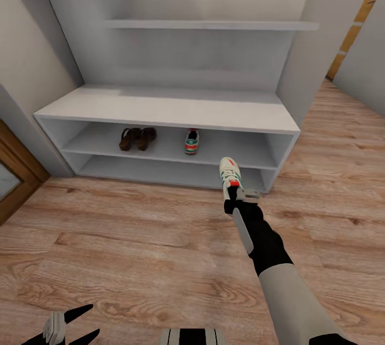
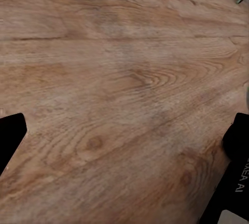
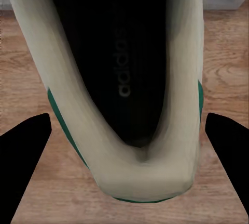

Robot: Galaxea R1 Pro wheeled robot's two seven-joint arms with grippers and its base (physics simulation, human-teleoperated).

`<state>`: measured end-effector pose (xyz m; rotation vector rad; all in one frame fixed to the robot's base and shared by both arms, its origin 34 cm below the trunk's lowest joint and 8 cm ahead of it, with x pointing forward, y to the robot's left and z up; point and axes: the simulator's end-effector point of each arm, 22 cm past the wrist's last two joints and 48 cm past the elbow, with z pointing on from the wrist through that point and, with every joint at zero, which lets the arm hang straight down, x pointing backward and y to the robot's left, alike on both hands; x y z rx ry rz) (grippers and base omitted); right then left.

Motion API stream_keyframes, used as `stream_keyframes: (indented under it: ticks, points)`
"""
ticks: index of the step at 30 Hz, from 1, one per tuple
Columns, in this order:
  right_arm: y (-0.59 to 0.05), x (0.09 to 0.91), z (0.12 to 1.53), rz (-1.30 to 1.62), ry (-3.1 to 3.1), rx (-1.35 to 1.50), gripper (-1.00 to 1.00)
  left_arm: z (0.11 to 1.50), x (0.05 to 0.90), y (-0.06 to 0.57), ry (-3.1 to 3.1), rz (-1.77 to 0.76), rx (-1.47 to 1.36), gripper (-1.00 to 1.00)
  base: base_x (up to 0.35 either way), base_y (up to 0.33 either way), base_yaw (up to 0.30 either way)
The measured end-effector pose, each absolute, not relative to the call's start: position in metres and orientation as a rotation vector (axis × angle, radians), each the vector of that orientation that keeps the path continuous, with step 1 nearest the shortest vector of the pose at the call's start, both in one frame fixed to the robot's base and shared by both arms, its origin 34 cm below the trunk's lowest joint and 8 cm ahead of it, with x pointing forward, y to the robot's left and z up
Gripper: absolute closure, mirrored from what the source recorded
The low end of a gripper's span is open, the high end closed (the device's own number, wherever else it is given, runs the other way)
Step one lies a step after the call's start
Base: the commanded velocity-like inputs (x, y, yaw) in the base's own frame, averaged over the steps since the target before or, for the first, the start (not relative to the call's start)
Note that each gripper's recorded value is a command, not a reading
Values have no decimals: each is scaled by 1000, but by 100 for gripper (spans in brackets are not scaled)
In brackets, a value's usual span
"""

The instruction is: Pick up the two gym shoes and the two sandals from the corridor floor and place them onto the hallstand (shoe rack) in the corridor, making sure they are on the rack and not on the floor. Arrange them so the two gym shoes are next to each other and the two sandals are next to each other.

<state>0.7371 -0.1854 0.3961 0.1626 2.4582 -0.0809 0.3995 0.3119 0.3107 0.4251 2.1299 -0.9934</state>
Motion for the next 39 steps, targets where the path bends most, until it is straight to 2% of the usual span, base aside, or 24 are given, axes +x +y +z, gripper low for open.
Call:
stream_keyframes:
  ticks: [12,22,34,39]
  points:
    - [-185,737,396,-80,2459,162,100,311,400,313,2130,-991,424,-100,241,141,0]
    - [-185,737,396,-81,2459,162,100,311,400,313,2127,-992,422,-100,66,18,0]
    - [-185,737,397,-80,2458,161,100,312,401,313,2126,-991,420,-100,286,1,0]
    - [-185,737,396,-80,2458,162,100,311,401,313,2127,-991,421,-100,81,0,0]
